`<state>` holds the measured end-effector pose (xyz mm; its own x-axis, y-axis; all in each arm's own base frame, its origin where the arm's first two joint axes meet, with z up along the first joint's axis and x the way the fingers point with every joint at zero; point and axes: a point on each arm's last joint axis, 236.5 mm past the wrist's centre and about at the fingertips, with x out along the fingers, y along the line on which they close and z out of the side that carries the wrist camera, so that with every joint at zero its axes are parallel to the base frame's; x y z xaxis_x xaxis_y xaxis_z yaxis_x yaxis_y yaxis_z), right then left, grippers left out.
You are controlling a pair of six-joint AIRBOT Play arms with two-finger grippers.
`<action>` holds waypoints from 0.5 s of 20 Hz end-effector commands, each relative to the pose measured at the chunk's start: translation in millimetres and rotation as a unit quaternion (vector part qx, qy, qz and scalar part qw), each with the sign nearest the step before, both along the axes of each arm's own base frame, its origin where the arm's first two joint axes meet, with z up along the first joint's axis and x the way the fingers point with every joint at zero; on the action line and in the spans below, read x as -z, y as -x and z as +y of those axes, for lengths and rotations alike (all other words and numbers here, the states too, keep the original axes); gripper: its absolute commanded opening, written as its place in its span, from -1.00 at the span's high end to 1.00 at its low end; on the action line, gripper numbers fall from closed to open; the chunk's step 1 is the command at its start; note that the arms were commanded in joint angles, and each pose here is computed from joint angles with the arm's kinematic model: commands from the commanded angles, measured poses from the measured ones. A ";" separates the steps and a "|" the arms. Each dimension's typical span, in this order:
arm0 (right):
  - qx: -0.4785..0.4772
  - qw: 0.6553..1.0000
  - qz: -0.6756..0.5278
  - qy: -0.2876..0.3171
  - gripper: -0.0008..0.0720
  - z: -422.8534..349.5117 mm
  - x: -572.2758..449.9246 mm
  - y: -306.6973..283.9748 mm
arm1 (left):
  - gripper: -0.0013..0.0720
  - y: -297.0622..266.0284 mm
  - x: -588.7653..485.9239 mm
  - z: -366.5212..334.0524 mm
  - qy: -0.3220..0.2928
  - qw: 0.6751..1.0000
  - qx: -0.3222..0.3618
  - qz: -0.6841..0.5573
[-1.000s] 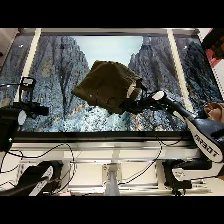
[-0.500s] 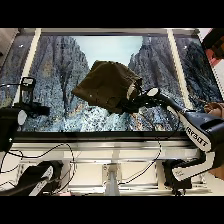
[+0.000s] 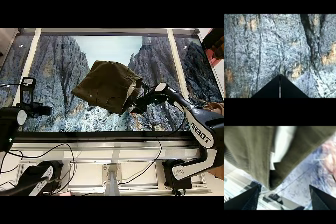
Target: Fold the clothes and pants, and hang the long-sleeved shirts on hangers.
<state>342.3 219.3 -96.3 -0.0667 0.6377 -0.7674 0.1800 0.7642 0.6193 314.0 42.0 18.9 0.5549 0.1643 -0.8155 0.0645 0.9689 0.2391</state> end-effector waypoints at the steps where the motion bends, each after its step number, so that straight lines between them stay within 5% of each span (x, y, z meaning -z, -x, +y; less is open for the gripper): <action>1: 0.010 1.000 -0.003 0.010 -0.94 9.2 2.8 -2.0 | 0.89 0.1 0.4 -0.1 0.001 1.000 -0.001 0.000; 7: 0.056 0.998 0.011 0.007 -0.83 37.8 13.7 -6.4 | 0.89 0.1 0.6 -0.1 0.001 1.000 -0.001 0.001; 10: 0.063 0.998 0.009 -0.004 -0.43 45.0 13.8 -9.3 | 0.89 0.1 0.6 -0.1 0.001 1.000 -0.001 0.000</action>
<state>347.3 256.4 -108.5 -0.0207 0.6358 -0.7716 0.2644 0.7477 0.6091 314.1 41.5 18.9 0.5552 0.1623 -0.8157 0.0641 0.9695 0.2365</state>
